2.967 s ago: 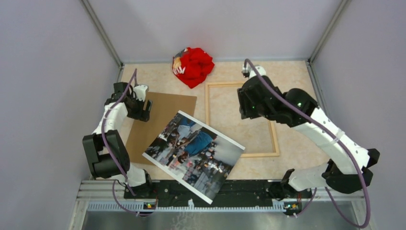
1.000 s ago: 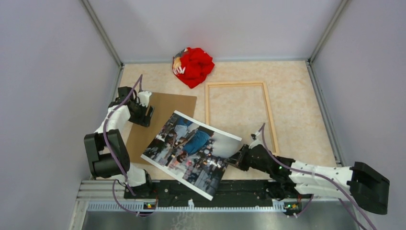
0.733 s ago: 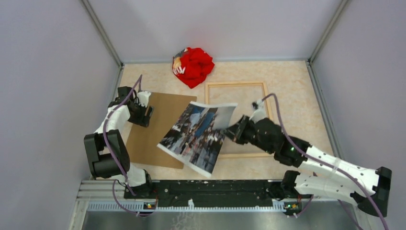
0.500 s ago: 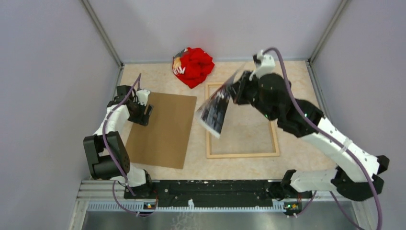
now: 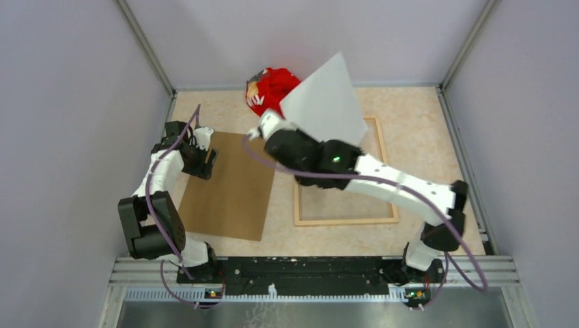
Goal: Put the photo into the frame
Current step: Turn over the photo from the photo frame.
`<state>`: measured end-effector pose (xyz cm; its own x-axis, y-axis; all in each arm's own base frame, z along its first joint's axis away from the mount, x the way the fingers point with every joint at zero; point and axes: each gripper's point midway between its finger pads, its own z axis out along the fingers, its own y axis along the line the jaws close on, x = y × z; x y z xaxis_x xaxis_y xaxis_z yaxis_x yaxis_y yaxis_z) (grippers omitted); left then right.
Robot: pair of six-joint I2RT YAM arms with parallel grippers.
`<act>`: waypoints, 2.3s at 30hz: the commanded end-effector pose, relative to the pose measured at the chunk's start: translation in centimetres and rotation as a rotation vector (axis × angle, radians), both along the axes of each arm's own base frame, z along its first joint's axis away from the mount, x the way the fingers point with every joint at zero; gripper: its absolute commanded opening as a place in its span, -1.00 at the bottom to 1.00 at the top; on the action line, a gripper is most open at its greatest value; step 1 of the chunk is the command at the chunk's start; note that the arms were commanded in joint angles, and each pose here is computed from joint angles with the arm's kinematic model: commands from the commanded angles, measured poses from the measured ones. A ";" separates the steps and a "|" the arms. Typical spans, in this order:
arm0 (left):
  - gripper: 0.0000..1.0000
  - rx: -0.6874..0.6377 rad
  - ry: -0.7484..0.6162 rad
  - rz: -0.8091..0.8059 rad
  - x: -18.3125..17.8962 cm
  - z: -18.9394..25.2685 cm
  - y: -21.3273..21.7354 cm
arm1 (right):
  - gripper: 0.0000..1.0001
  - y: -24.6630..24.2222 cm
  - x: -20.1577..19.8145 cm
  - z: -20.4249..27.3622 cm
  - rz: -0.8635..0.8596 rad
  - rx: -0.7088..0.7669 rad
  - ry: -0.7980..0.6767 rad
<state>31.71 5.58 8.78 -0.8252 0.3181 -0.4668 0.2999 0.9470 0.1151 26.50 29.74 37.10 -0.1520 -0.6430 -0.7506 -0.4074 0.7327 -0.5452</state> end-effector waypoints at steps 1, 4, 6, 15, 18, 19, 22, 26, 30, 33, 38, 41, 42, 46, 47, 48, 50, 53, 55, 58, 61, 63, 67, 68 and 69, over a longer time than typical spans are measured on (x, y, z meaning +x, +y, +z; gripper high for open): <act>0.58 0.006 -0.054 -0.004 0.9 1.9 0.1 | -1.00 -0.6 -0.6 -7.0 -0.009 -0.474 -0.007; 0.57 0.007 -0.057 -0.006 0.8 1.9 0.1 | -1.00 0.1 -1.4 -8.8 0.019 -0.506 0.023; 0.57 0.009 -0.059 -0.007 0.8 1.9 0.2 | -1.00 0.6 -2.2 -10.3 0.048 -0.527 0.046; 0.57 -0.007 -0.062 -0.011 0.8 2.0 -0.1 | -1.00 1.3 -7.9 -20.3 0.207 -0.719 0.096; 0.57 -0.010 -0.062 -0.013 0.8 2.0 -0.2 | -1.00 1.2 -9.5 -22.0 0.248 -0.758 0.087; 0.57 -0.012 -0.062 -0.013 0.8 2.0 -0.2 | -1.00 1.2 -9.9 -22.5 0.262 -0.771 0.081; 0.57 -0.020 -0.062 -0.014 0.9 1.9 -0.4 | -1.00 0.6 -10.8 -23.8 0.290 -0.831 0.055; 0.57 -0.034 -0.058 -0.015 0.9 1.8 -0.6 | -1.00 0.3 -12.1 -25.3 0.345 -0.873 0.057; 0.57 -0.037 -0.057 -0.016 1.0 1.7 -0.7 | -1.00 0.6 -13.6 -26.7 0.375 -0.881 0.082; 0.57 -0.043 -0.057 -0.022 0.9 1.6 -0.8 | -1.00 1.4 -15.3 -27.8 0.399 -0.887 0.100; 0.57 -0.047 -0.036 -0.031 1.0 1.1 -0.8 | -1.00 2.1 -17.6 -28.9 0.426 -0.925 0.056; 0.56 -0.070 -0.014 -0.039 1.1 1.0 -1.2 | -1.00 1.4 -17.2 -28.4 0.392 -0.932 0.026; 0.56 -0.084 -0.014 -0.044 1.2 1.1 -1.4 | -1.00 1.2 -17.2 -28.3 0.387 -0.925 0.026; 0.56 -0.192 -0.015 -0.056 2.1 2.4 -3.2 | -1.00 -0.4 -16.3 -27.9 0.336 -0.930 -0.024; 0.56 -0.216 -0.015 -0.058 2.1 2.7 -3.6 | -1.00 -0.9 -16.0 -28.1 0.328 -0.931 -0.032; 0.57 -0.232 -0.019 -0.061 2.1 3.0 -4.0 | -1.00 -1.4 -15.6 -28.3 0.323 -0.931 -0.031; 0.57 -0.246 -0.024 -0.075 2.1 3.1 -4.7 | -1.00 -2.1 -14.6 -28.3 0.311 -0.930 -0.040; 0.58 -0.242 -0.016 -0.094 1.6 3.0 -5.6 | -0.92 -2.6 -12.9 -27.7 0.253 -0.915 -0.043; 0.58 -0.228 -0.013 -0.104 1.5 3.0 -5.9 | -0.64 -3.0 -11.8 -27.3 0.205 -0.902 -0.034; 0.60 -0.230 -0.015 -0.112 1.5 3.6 -6.2 | -0.22 -3.9 -10.9 -27.1 0.106 -0.827 -0.010; 0.62 -0.231 -0.020 -0.126 1.3 4.0 -6.4 | 0.19 -4.7 -11.0 -27.6 0.040 -0.747 0.025; 0.62 -0.229 -0.011 -0.134 1.0 4.0 -6.4 | 0.35 -4.6 -11.6 -27.7 0.001 -0.662 0.073; 0.62 -0.227 -0.009 -0.148 0.5 4.0 -6.5 | 0.66 -4.2 -13.1 -27.6 -0.046 -0.471 0.199; 0.62 -0.226 -0.009 -0.151 0.4 4.0 -6.6 | 0.72 -4.1 -13.8 -27.9 -0.055 -0.420 0.249; 0.62 -0.224 -0.011 -0.152 0.4 4.1 -6.5 | 0.77 -4.2 -14.3 -28.0 -0.066 -0.380 0.287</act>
